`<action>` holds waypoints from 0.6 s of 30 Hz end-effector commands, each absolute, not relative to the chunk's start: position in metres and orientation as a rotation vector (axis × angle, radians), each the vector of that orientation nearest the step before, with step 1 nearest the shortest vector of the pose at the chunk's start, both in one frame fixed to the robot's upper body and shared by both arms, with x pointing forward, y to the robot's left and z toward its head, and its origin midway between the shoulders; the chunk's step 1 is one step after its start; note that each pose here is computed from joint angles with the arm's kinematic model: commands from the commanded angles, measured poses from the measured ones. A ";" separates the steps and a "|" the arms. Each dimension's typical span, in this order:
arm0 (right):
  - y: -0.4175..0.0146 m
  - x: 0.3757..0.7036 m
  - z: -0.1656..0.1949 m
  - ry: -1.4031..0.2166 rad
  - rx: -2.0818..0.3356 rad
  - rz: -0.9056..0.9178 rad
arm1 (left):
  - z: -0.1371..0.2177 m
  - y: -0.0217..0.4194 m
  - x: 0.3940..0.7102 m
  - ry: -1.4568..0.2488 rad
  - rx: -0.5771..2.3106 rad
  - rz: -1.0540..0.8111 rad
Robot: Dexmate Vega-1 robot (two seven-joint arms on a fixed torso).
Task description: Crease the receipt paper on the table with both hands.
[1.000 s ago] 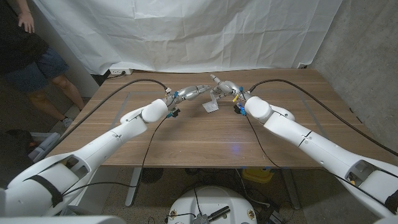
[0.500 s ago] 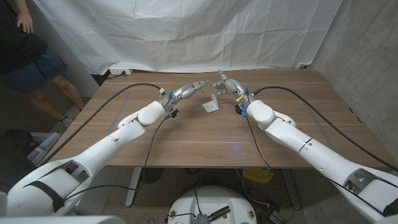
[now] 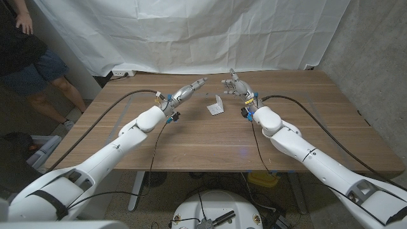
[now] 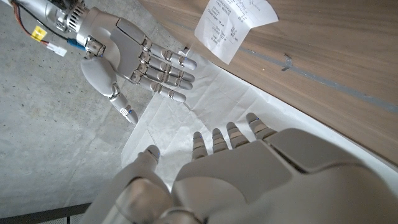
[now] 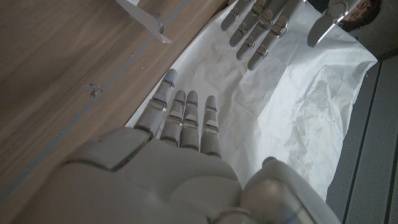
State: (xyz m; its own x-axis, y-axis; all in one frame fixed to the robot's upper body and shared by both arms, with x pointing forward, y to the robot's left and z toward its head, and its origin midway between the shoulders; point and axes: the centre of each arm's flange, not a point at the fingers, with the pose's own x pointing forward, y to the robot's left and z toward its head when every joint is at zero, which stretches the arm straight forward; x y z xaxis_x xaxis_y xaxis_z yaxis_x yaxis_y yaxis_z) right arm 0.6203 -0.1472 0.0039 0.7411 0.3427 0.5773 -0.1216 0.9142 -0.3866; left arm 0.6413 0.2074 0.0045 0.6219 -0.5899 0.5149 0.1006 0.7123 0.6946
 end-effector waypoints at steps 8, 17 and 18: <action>-0.152 0.619 -0.012 -0.764 -0.088 0.243 | -0.003 0.227 0.647 -0.809 0.458 -0.468; -0.153 0.622 -0.015 -0.788 -0.028 0.231 | -0.002 0.230 0.652 -0.812 0.418 -0.483; -0.153 0.622 -0.015 -0.791 -0.024 0.229 | -0.001 0.230 0.652 -0.813 0.418 -0.484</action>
State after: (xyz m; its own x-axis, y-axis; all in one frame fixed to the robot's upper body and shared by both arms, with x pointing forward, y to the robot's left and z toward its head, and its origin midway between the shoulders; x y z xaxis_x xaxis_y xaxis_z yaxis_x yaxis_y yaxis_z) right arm 0.6207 -0.1511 -0.0103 0.6998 0.2559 0.6669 -0.1785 0.9667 -0.1836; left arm 0.6472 0.2248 -0.0023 0.6024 -0.5627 0.5661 0.2157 0.7976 0.5633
